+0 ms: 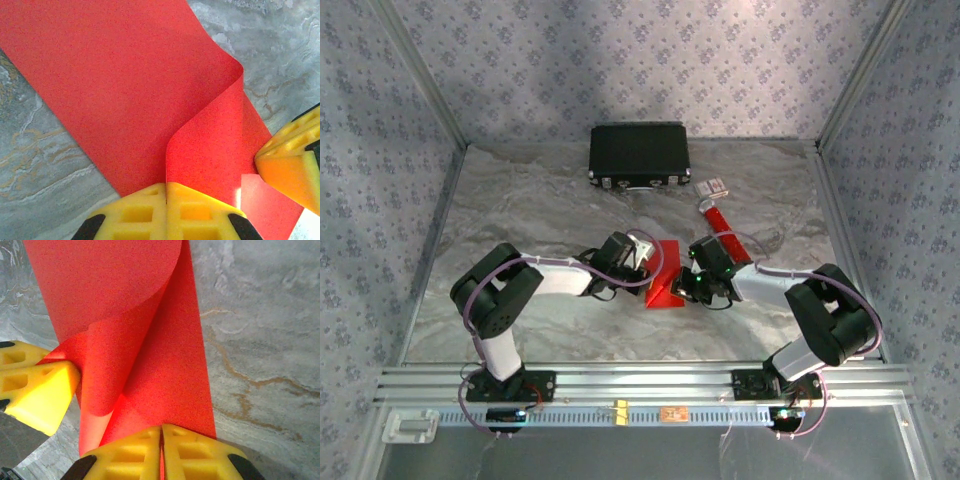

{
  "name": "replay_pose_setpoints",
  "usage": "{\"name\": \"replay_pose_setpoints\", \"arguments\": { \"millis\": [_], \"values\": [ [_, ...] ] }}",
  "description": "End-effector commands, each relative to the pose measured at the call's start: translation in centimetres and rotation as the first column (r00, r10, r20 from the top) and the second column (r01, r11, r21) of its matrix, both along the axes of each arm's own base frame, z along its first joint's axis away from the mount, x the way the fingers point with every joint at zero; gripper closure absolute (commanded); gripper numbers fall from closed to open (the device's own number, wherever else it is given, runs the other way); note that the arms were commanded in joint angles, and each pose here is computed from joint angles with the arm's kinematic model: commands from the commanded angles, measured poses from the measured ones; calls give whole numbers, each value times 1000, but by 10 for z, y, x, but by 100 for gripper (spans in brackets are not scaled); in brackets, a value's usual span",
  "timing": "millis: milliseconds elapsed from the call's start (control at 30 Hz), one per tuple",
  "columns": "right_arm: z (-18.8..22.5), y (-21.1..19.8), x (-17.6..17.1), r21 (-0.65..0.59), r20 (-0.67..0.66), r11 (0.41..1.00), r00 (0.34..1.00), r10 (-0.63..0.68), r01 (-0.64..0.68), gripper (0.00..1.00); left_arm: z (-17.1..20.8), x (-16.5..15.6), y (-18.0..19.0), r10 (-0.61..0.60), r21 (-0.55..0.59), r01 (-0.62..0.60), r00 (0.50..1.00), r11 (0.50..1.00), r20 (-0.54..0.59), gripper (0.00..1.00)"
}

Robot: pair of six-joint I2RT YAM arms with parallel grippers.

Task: Fold a paper plane with a square sheet of paper (pick it up from the middle)
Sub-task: Fold the triangle a second time at the center of the table.

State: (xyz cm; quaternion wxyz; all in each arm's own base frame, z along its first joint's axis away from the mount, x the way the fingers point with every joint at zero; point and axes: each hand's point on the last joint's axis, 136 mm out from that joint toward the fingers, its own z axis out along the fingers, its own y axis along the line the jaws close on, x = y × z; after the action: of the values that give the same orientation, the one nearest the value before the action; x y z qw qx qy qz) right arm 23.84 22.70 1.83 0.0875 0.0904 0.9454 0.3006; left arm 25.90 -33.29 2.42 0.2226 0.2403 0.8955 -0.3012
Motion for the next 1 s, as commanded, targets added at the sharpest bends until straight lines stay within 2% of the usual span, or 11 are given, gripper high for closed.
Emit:
{"name": "replay_pose_setpoints", "arguments": {
  "millis": [0,333,767,967],
  "values": [
    [-12,-10,-9,-66,-47,998,999,-1,-2,89,5,2,6,29,2,-30,999,1000,15,100],
    [-10,-10,-9,-62,-43,998,999,0,-3,89,0,1,1,-2,3,2,1000,1000,-5,99],
    [-11,-10,-10,-68,-44,998,999,1,-4,89,23,9,-8,-17,-37,18,999,999,50,98],
    [-11,-11,-10,-68,-45,998,999,0,-3,89,18,11,-10,-18,-34,19,999,999,45,98]
  ]
}}
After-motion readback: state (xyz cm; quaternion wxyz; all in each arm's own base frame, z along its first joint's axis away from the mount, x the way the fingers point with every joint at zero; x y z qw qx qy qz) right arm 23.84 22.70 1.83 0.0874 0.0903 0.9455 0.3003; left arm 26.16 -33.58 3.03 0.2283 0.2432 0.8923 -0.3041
